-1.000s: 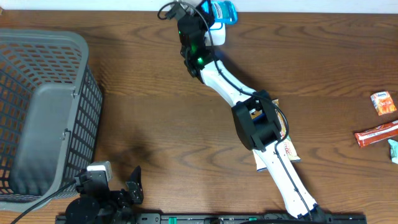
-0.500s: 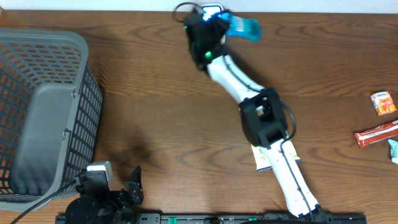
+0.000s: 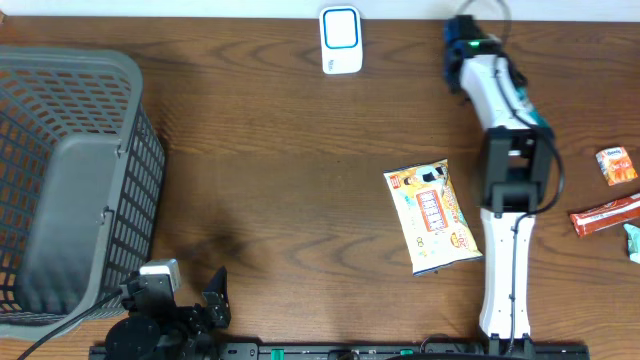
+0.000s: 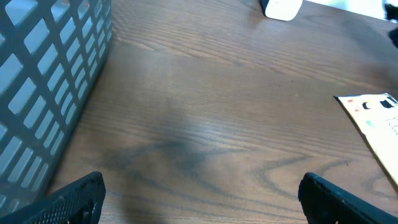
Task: Scan the item barcode
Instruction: 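Carry the Listerine bottle to the right table edge and release, then lower the right gripper onto the yellow wiper-sheet bag and grasp it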
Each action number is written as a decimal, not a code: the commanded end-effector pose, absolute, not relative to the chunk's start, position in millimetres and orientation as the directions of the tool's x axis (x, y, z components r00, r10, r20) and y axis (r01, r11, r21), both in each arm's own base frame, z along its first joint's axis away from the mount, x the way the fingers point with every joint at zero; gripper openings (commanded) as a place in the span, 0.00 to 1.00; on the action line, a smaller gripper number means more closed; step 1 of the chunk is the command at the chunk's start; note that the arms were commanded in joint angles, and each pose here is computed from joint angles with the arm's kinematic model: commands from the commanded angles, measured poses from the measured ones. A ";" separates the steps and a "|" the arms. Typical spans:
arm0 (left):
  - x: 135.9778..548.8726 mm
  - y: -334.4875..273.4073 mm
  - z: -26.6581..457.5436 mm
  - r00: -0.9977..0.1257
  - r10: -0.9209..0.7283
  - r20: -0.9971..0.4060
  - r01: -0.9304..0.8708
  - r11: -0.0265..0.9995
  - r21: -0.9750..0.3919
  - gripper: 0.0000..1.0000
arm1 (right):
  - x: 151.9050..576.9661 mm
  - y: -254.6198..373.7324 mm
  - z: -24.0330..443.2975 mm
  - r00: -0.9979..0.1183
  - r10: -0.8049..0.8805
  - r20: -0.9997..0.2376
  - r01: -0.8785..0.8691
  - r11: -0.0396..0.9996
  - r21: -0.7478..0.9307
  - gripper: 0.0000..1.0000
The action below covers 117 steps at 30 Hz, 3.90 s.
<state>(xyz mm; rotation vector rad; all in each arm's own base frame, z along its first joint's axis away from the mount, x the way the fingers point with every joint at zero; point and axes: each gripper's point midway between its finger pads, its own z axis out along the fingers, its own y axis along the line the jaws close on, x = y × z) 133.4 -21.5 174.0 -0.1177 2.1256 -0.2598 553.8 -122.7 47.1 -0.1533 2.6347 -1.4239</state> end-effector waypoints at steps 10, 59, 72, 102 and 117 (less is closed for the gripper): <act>133.2 -21.6 175.3 -0.535 -0.169 -0.828 0.029 0.976 -0.218 0.99 | 491.8 -251.8 76.6 -0.901 0.288 -0.324 0.432 0.543 -0.720 0.63; 133.2 -21.6 175.3 -0.535 -0.169 -0.828 0.029 0.976 -0.218 0.99 | 278.9 152.7 94.7 -0.949 -0.279 -0.148 -0.238 0.940 -0.246 0.99; 133.2 -21.6 175.3 -0.535 -0.169 -0.828 0.029 0.976 -0.218 0.99 | 258.4 119.7 15.3 -0.985 -0.154 -0.074 -0.143 0.981 -0.132 0.99; 133.2 -21.6 175.3 -0.535 -0.169 -0.828 0.029 0.976 -0.218 0.99 | 242.8 287.1 175.6 -0.844 -0.327 -0.426 -0.441 -0.030 0.897 0.01; 133.2 -21.6 175.3 -0.535 -0.169 -0.828 0.029 0.976 -0.218 0.99 | 235.6 285.1 198.4 -0.755 -0.315 -0.575 -0.537 -0.206 0.818 0.01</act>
